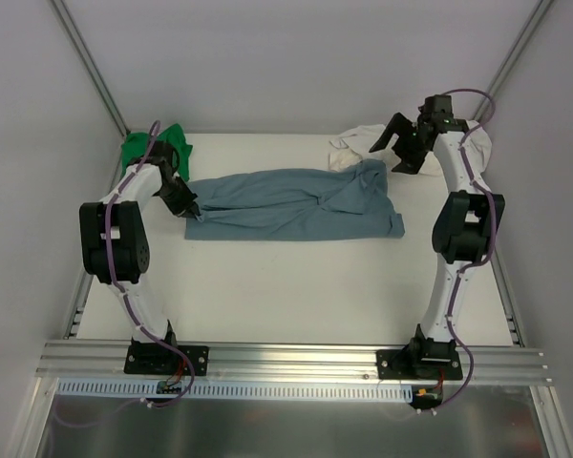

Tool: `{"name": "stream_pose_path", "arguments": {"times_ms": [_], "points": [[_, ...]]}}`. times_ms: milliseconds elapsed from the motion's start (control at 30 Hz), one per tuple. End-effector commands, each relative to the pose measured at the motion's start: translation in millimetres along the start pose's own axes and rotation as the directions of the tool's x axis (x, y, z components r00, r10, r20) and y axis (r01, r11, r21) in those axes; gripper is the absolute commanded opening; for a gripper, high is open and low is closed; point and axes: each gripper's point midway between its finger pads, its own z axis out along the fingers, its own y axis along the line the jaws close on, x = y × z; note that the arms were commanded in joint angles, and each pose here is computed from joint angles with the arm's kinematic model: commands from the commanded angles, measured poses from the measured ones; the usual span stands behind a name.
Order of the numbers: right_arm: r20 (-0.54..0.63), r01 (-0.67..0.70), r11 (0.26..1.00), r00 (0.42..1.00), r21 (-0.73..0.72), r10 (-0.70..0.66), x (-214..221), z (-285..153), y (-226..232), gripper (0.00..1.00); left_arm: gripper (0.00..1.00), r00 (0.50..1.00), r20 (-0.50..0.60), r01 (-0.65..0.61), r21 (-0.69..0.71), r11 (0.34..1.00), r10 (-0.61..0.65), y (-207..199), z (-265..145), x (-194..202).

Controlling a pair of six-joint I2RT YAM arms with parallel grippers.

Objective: Fold and stack the t-shirts
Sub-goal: Fold the other side of the tshirt into a rectangle

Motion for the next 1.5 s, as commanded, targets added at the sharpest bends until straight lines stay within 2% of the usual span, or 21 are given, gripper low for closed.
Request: {"name": "stream_pose_path", "arguments": {"times_ms": [0,267,533,900,1133,1233,1300,1333,1367,1467], "points": [[0.069,0.051,0.997,0.997,-0.061,-0.047,-13,-38,18,1.00,0.00,1.000,-0.009,-0.013,-0.099,0.995,0.012,26,6,5],[0.070,0.051,0.997,0.996,-0.057,-0.047,-7,-52,12,1.00,0.00,1.000,-0.003,-0.003,-0.144,0.990,0.003,36,14,2],[0.062,0.053,0.997,0.997,-0.064,-0.049,-2,-55,12,1.00,0.00,0.997,0.076,0.009,-0.183,0.983,0.005,40,11,-16],[0.050,0.052,0.997,0.998,-0.060,-0.049,3,-56,9,0.99,0.00,0.974,0.225,0.047,-0.090,0.995,-0.025,15,-8,-48],[0.038,0.054,0.997,0.998,-0.062,-0.052,7,-55,8,0.99,0.00,0.947,0.321,0.023,-0.015,1.000,-0.017,-4,-14,-69],[0.035,0.053,0.997,0.998,-0.064,-0.051,8,-56,8,0.99,0.01,0.945,0.325,0.026,-0.013,1.000,-0.020,-6,-13,-73],[0.031,0.052,0.996,0.998,-0.067,-0.050,9,-55,8,1.00,0.17,0.948,0.317,0.020,-0.019,1.000,-0.013,-7,-8,-76],[0.031,0.053,0.996,0.998,-0.070,-0.051,10,-56,9,1.00,0.29,0.948,0.317,0.017,-0.019,1.000,-0.010,-7,-7,-77],[0.030,0.053,0.996,0.998,-0.072,-0.051,10,-56,9,0.99,0.62,0.949,0.314,0.025,-0.020,0.999,-0.017,-8,-6,-78],[0.025,0.051,0.996,0.998,-0.079,-0.049,11,-56,10,1.00,0.76,0.938,0.344,0.057,-0.064,0.996,-0.032,0,-9,-82]]}}
